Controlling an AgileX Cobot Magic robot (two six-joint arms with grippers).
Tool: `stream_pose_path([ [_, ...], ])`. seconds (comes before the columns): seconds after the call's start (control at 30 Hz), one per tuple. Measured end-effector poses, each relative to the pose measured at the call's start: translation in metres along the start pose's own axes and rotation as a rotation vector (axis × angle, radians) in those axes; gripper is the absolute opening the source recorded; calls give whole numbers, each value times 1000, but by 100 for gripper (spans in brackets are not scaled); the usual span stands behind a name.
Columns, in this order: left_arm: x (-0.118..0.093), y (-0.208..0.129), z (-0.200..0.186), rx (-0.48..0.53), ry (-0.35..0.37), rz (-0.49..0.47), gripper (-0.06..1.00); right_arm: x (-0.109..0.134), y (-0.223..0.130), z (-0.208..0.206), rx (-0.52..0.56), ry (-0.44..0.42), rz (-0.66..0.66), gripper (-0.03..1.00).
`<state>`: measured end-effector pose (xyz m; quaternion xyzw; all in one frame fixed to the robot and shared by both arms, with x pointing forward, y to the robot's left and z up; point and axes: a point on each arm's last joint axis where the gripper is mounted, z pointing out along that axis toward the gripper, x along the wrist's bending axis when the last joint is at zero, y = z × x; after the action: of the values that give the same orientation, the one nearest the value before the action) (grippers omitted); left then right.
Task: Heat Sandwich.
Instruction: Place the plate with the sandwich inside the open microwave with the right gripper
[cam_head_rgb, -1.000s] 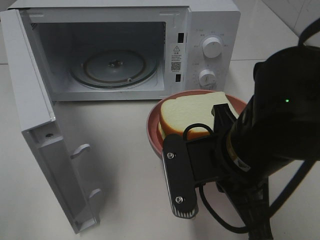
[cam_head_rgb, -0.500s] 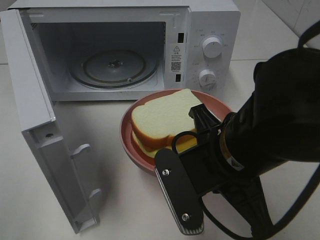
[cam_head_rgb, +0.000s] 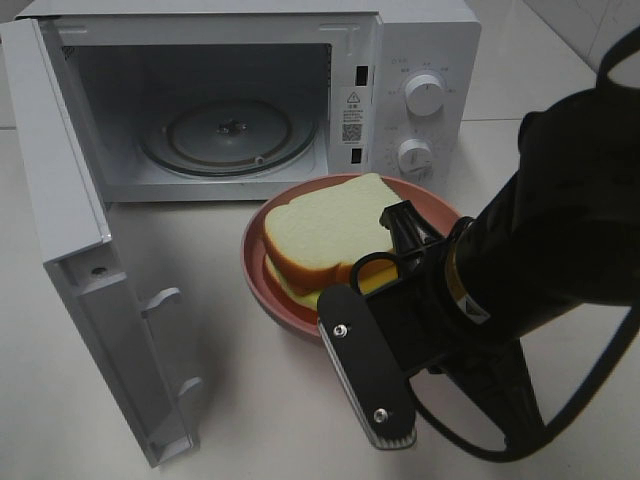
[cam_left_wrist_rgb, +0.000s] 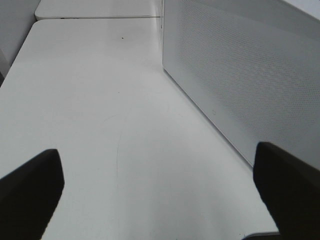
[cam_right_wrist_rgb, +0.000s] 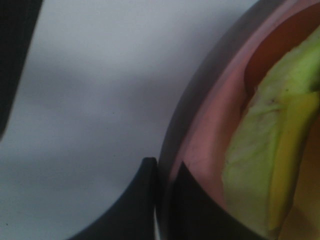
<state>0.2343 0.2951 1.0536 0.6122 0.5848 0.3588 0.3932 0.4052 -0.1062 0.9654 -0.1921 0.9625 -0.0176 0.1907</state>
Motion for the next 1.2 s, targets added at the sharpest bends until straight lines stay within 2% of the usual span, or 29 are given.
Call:
stream_pose_path([
  [0.17, 0, 0, 0, 0, 0, 0, 97, -8, -17, 5, 12, 3, -26, 4],
  [0.67, 0, 0, 0, 0, 0, 0, 97, -22, -37, 13, -125, -20, -208, 4],
  [1.2, 0, 0, 0, 0, 0, 0, 97, -49, -40, 4, -186, -71, -220, 4],
])
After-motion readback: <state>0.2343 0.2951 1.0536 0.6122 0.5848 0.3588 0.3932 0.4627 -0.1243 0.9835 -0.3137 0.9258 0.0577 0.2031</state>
